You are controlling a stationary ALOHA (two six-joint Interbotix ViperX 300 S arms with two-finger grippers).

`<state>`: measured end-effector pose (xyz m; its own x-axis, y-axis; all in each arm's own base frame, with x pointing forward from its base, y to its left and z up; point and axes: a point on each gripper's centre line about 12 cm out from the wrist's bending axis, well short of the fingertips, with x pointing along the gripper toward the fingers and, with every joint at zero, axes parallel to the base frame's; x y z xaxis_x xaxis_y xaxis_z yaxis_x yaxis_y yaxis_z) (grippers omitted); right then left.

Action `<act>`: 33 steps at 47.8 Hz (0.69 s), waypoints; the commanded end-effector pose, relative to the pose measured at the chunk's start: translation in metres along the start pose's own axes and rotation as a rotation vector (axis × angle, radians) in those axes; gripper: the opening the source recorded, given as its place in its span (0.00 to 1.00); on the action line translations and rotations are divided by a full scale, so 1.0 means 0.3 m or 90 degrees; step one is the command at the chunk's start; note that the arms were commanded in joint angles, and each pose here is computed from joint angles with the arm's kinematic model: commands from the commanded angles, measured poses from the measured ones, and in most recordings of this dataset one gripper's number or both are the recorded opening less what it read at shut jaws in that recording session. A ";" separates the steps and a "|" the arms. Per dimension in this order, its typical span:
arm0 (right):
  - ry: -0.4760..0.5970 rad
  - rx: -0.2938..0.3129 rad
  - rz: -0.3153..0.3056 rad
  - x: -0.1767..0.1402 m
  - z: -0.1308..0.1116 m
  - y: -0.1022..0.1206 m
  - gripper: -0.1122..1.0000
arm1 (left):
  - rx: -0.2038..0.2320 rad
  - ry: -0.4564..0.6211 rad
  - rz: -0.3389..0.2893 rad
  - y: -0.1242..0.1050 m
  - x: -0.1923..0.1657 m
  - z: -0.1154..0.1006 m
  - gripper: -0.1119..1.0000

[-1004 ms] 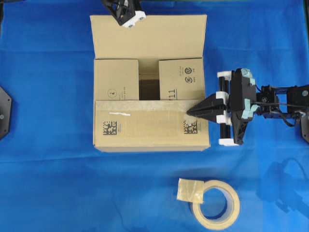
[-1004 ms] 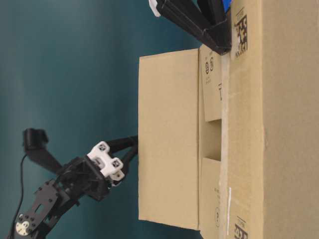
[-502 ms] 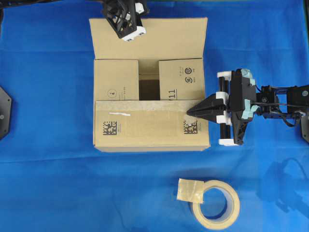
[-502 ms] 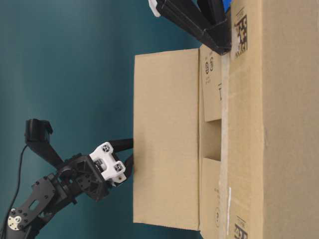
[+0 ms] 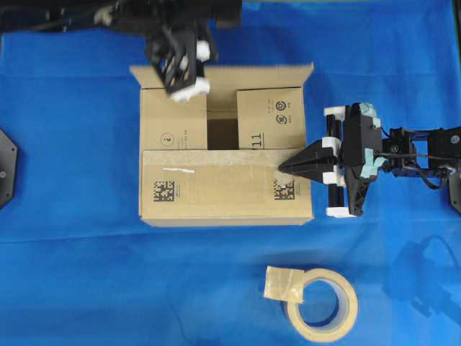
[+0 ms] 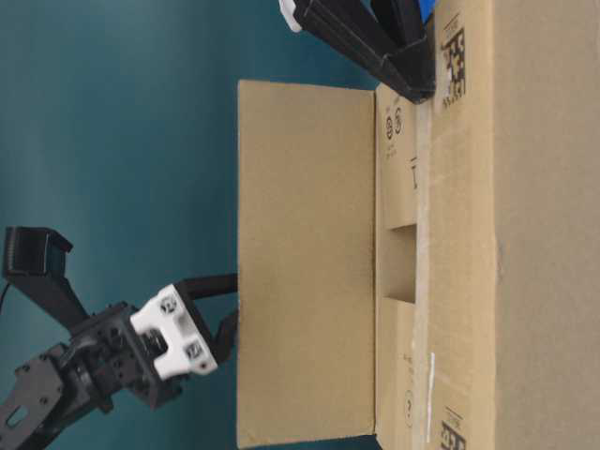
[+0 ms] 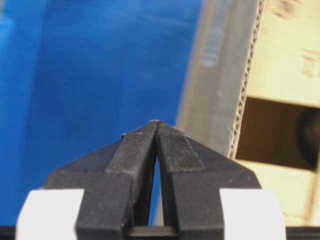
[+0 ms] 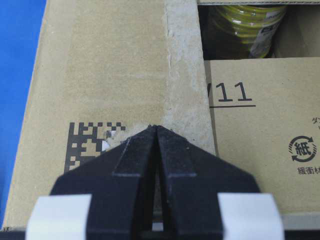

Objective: Close the cardboard box.
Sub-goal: 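Fold the back flap forward over the box with the left gripper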

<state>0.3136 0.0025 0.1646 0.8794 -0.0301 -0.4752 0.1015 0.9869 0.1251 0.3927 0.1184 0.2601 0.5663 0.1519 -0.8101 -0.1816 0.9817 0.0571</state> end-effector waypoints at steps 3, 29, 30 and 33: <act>-0.012 -0.001 -0.001 0.001 0.022 -0.001 0.10 | 0.023 -0.030 -0.021 -0.084 -0.058 0.005 0.10; -0.016 0.001 -0.006 0.002 0.030 -0.011 0.10 | -0.021 -0.091 -0.059 -0.225 0.017 -0.157 0.10; -0.016 0.001 -0.006 0.001 0.030 -0.011 0.10 | -0.025 -0.094 -0.060 -0.227 0.022 -0.164 0.10; -0.019 0.002 -0.007 -0.001 0.034 -0.014 0.10 | -0.040 -0.097 -0.060 -0.228 0.038 -0.192 0.10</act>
<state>0.3148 0.0002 0.1660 0.8813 -0.0368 -0.4712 0.1063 0.9869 0.1217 0.3677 0.0479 0.2084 0.6617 0.0764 -0.7459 -0.1604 0.9862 -0.0413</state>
